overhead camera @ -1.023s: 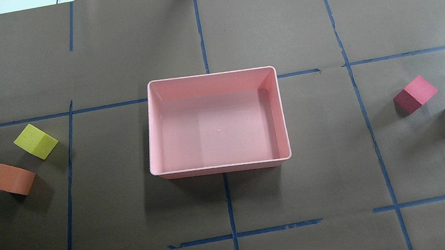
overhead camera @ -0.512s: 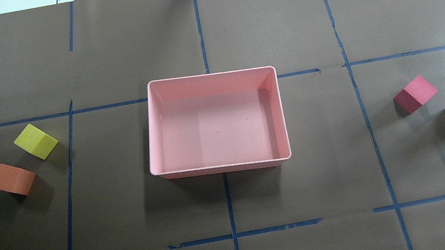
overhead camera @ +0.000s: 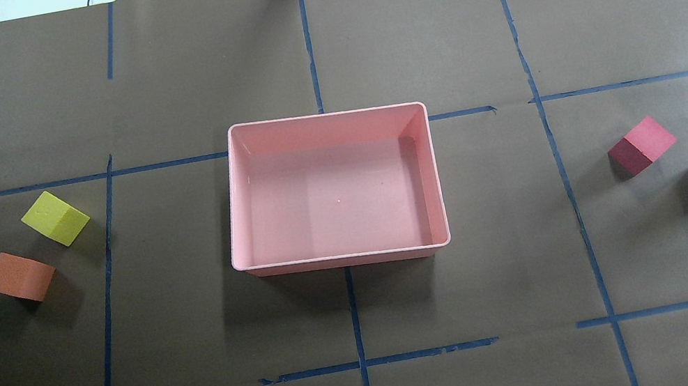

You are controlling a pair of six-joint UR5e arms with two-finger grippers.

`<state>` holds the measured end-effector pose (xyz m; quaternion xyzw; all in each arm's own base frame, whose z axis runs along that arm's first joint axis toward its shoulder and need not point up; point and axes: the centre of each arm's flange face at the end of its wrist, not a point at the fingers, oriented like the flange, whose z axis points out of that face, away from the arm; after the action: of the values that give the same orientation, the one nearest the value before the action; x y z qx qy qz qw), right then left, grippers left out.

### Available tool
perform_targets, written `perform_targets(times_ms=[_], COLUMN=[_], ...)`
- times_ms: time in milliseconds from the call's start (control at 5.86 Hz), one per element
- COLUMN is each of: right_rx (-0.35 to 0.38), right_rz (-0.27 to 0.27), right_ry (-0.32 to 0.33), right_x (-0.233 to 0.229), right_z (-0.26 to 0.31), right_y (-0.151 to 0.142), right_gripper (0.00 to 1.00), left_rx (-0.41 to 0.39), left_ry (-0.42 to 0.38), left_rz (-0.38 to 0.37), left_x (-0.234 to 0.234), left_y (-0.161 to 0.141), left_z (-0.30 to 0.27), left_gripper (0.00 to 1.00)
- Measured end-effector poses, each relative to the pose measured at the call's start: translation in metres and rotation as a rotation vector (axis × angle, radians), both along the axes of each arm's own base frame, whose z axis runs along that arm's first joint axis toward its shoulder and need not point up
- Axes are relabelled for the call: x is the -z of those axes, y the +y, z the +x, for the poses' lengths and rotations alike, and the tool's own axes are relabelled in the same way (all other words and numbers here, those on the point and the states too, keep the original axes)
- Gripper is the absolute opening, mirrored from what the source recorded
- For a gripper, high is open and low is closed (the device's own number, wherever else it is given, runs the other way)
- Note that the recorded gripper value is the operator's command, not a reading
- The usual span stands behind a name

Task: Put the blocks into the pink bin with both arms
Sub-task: 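Grasp the purple cube with the right gripper while the left approaches the orange cube, then drop the purple cube into the bin while the left gripper grasps the orange cube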

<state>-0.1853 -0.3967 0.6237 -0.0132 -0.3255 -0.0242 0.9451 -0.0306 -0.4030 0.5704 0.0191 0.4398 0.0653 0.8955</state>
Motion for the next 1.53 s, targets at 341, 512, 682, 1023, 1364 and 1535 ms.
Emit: perform_targets(times_ms=[341, 512, 682, 1023, 1364, 1535], right_rx=[-0.01, -0.024, -0.043, -0.12, -0.16, -0.2], right_rz=[0.106, 0.166, 0.203, 0.134, 0.027, 0.0], right_ry=[-0.08, -0.139, -0.197, -0.315, -0.357, -0.343], right_x=[0.074, 0.125, 0.172, 0.278, 0.379, 0.413], right_z=[0.0, 0.0, -0.004, -0.058, -0.149, -0.197], right_y=[-0.002, 0.0, -0.005, -0.022, -0.019, -0.017], right_gripper=[0.0, 0.0, 0.0, 0.0, 0.01, 0.02], left_rx=[-0.013, -0.028, -0.06, -0.121, -0.154, -0.175], left_ry=[0.008, 0.013, -0.004, -0.058, -0.097, -0.123], left_rz=[0.021, 0.042, 0.102, 0.184, 0.191, 0.204], left_x=[0.026, 0.042, 0.054, 0.065, 0.066, 0.064], left_y=[-0.024, -0.032, -0.036, -0.046, -0.048, -0.046], left_z=[0.05, 0.092, 0.131, 0.195, 0.24, 0.26], left_gripper=[1.0, 1.0, 1.0, 1.0, 1.0, 1.0])
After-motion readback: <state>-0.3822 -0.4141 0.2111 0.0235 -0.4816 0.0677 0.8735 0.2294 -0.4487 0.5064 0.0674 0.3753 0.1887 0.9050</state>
